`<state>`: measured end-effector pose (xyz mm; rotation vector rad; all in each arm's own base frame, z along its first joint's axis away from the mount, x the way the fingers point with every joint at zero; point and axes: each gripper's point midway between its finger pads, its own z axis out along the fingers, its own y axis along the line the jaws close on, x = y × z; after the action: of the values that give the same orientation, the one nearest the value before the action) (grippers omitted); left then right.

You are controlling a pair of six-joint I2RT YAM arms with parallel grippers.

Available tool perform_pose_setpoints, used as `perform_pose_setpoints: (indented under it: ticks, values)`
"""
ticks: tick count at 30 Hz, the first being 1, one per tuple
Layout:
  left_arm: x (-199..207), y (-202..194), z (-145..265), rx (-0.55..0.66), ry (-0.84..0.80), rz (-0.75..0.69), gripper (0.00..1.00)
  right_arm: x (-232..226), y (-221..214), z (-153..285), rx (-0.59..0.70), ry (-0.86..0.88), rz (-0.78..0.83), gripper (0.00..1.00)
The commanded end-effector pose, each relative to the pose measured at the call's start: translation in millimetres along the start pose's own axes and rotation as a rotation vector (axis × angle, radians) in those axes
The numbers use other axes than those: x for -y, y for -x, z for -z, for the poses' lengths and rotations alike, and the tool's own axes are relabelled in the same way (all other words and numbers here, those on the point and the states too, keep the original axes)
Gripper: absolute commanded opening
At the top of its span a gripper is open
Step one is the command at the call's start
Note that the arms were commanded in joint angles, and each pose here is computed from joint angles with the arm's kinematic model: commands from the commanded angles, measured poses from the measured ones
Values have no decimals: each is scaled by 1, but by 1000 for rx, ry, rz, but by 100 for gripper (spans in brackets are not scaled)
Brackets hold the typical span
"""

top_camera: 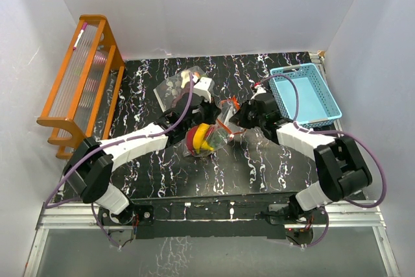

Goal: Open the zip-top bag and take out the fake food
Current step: Pick up the fake fruit from the zipper food storage bag.

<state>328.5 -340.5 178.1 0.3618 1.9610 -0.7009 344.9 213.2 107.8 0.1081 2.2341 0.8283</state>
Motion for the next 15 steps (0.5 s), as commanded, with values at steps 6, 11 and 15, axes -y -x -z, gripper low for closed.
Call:
perform_pose_setpoints:
  ticks: [6, 11, 15]
  values:
    - [29, 31, 14, 80, -111, 37, 0, -33, -7, -27, 15, 138, 23, 8]
    - [24, 29, 15, 76, -88, 29, 0, -47, -17, -23, 12, 234, 50, 9]
    - [24, 27, 16, 75, -87, 29, 0, -55, -26, -24, -6, 270, 77, 15]
